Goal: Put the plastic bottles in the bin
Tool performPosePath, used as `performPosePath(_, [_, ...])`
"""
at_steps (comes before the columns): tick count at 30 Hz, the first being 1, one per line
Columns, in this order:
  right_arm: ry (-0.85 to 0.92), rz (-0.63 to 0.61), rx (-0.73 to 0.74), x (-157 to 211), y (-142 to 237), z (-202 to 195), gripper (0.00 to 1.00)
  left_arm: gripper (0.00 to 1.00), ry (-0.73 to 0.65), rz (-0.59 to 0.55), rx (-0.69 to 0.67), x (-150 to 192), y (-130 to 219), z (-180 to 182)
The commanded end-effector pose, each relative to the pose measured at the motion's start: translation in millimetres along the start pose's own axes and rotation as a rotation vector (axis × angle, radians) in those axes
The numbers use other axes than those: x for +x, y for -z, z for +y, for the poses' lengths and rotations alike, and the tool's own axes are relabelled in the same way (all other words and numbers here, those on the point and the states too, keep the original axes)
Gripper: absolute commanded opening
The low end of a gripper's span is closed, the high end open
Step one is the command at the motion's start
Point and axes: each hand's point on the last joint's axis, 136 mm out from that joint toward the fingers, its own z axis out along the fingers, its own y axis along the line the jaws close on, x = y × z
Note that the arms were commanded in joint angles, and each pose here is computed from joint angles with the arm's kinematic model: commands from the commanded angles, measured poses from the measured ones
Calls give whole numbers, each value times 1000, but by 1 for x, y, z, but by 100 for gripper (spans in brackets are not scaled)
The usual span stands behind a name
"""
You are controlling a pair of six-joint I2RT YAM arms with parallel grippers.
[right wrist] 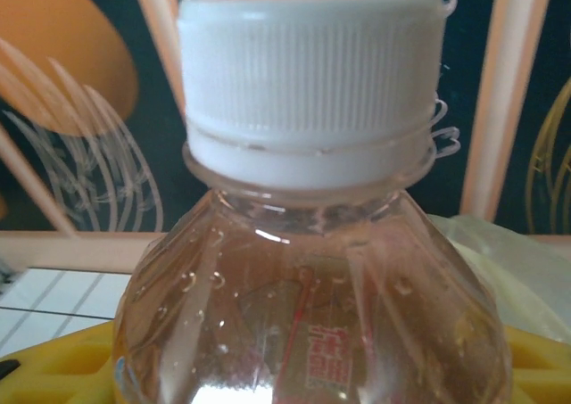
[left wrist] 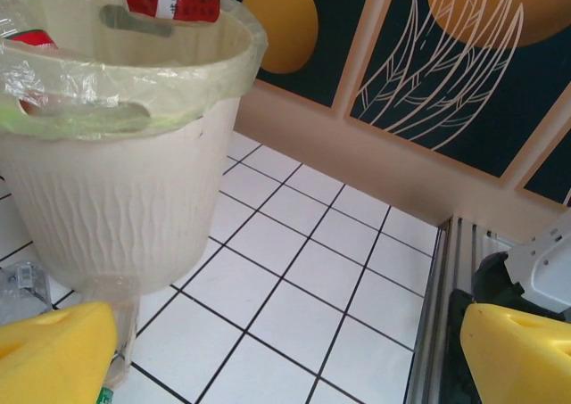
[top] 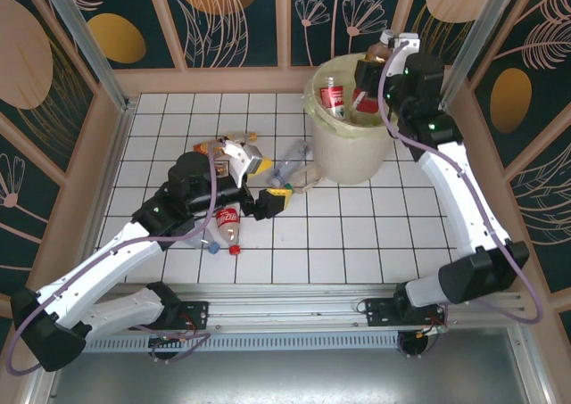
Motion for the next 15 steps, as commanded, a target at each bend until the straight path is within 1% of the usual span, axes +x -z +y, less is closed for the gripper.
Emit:
performPosePath(1, [37, 57, 80, 5, -12, -19, 64, 99, -27, -10, 5, -9, 5, -6])
performPosePath(5, [67, 131, 163, 24, -28, -40, 64, 99, -24, -9, 0, -9, 5, -5])
performPosePath(10, [81, 203, 243, 41, -40, -65, 64, 99, -18, -2, -11, -5, 4, -2])
performPosePath(15, [134, 302, 340, 66, -52, -85, 64, 99, -5, 10, -12, -2, 1, 0])
